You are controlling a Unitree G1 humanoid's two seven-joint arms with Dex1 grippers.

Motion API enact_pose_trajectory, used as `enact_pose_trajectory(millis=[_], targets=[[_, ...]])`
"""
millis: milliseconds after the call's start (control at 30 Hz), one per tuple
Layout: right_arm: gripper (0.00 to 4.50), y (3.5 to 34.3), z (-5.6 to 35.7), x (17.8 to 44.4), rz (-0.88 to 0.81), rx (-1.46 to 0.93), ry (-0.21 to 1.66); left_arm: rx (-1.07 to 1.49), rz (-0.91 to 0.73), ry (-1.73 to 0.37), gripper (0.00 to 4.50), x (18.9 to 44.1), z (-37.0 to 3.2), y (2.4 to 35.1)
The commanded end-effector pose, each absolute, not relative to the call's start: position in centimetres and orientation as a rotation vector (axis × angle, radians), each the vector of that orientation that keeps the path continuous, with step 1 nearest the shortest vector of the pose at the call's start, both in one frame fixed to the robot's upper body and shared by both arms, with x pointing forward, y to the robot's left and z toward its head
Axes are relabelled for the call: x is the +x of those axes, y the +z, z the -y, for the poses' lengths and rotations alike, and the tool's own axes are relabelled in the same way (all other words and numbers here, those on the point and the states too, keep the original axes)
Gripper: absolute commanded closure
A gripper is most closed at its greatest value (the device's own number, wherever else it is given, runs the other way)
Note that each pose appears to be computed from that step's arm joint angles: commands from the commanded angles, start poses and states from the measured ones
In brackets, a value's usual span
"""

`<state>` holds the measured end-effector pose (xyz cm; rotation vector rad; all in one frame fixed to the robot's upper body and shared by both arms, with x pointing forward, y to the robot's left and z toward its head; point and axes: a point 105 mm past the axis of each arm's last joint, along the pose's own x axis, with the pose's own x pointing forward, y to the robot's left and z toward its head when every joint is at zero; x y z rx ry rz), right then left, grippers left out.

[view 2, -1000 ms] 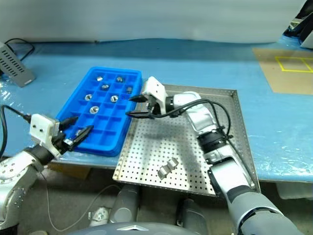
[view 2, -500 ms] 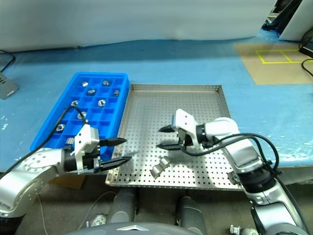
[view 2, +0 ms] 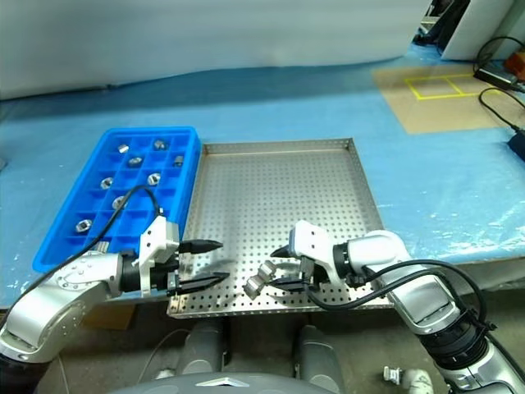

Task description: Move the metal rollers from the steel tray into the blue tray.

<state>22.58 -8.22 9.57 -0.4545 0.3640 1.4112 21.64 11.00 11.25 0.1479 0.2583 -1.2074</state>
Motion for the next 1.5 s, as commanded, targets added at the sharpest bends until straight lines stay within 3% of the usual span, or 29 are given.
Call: enact_pose_trajectory(millis=[33, 267, 533, 633, 767, 900, 1233, 1500], targets=[[1.79, 10.5, 7.7, 21.8, -0.318, -0.472, 1.421, 0.149, -0.227, -1.202, 1.19, 20.9, -10.8, 12.4], [1.79, 11.8, 8.7, 21.0, -0.294, -0.504, 1.374, 0.145, -0.260, -1.186, 1.19, 19.4, -11.0, 12.1], [1.79, 12.6, 8.8, 21.0, -0.277, -0.475, 1.301, 0.142, -0.257, -1.148, 1.19, 19.7, -10.8, 11.6], [1.18, 13.2, 8.7, 21.2, -0.256, -0.448, 1.288, 0.155, -0.252, -1.138, 1.16, 20.1, -10.8, 11.3], [0.02, 13.4, 8.5, 21.3, -0.261, -0.461, 1.280, 0.165, -0.237, -1.129, 1.16, 20.9, -10.9, 11.4], [0.02, 13.4, 8.1, 20.7, -0.267, -0.457, 1.303, 0.178, -0.221, -1.130, 1.16, 21.4, -10.9, 11.6], [0.02, 11.0, 9.7, 25.1, -0.244, -0.578, 1.243, 0.210, -0.173, -1.121, 1.16, 22.4, -10.3, 12.7], [0.02, 11.2, 9.5, 24.6, -0.243, -0.560, 1.325, 0.227, -0.165, -1.105, 1.16, 23.1, -10.5, 12.9]])
